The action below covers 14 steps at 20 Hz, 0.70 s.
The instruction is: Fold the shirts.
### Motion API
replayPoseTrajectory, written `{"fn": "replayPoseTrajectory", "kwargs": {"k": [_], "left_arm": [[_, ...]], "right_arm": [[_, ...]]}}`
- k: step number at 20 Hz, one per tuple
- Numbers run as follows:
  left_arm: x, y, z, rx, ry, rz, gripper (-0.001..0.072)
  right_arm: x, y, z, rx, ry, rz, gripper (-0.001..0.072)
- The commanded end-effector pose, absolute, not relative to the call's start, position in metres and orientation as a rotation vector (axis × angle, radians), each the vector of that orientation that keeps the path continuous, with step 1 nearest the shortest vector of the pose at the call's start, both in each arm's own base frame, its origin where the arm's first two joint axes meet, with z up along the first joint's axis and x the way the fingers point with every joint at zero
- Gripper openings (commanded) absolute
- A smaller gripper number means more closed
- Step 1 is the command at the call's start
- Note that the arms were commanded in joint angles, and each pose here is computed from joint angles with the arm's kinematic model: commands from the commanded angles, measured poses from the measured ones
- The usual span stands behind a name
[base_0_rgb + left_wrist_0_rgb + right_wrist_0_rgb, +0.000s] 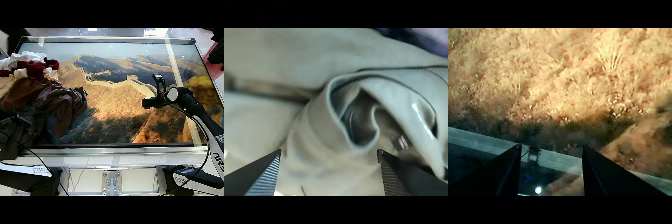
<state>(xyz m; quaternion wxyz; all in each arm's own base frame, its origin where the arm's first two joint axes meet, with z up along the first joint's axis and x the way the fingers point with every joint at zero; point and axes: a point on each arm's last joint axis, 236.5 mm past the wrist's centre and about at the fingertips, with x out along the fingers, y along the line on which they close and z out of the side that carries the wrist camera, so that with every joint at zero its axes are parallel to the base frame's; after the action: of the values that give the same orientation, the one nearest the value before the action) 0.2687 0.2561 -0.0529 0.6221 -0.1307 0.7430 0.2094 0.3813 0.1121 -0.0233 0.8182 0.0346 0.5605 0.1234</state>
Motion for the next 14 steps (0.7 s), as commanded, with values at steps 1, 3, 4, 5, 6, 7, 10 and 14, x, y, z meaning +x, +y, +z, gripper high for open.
{"fn": "replayPoseTrajectory", "kwargs": {"k": [1,3,4,5,6,7,10,14], "left_arm": [[0.263,0.268,-0.073,-0.245,1.760,0.468,0.0715],[0.266,0.285,-0.074,-0.181,1.736,0.508,0.0710],[0.272,0.294,-0.074,-0.161,1.697,0.542,0.0650],[0.276,0.297,-0.074,-0.163,1.672,0.558,0.0400],[0.280,0.296,-0.075,-0.173,1.656,0.554,0.0043],[0.284,0.290,-0.076,-0.195,1.650,0.531,0.0013],[0.296,0.250,-0.073,-0.332,1.645,0.385,0.0012],[0.371,0.191,0.017,-0.414,1.329,0.126,0.0011]], "right_arm": [[0.383,0.113,-0.022,0.104,1.190,0.248,0.0443],[0.384,0.115,-0.022,0.116,1.185,0.248,0.0442],[0.385,0.117,-0.021,0.128,1.180,0.250,0.0442],[0.386,0.119,-0.020,0.139,1.176,0.253,0.0442],[0.387,0.120,-0.019,0.149,1.172,0.256,0.0442],[0.388,0.121,-0.018,0.155,1.166,0.257,0.0442],[0.391,0.121,-0.016,0.156,1.151,0.256,0.0441],[0.408,0.119,0.013,0.123,1.082,0.262,0.0441]]}}
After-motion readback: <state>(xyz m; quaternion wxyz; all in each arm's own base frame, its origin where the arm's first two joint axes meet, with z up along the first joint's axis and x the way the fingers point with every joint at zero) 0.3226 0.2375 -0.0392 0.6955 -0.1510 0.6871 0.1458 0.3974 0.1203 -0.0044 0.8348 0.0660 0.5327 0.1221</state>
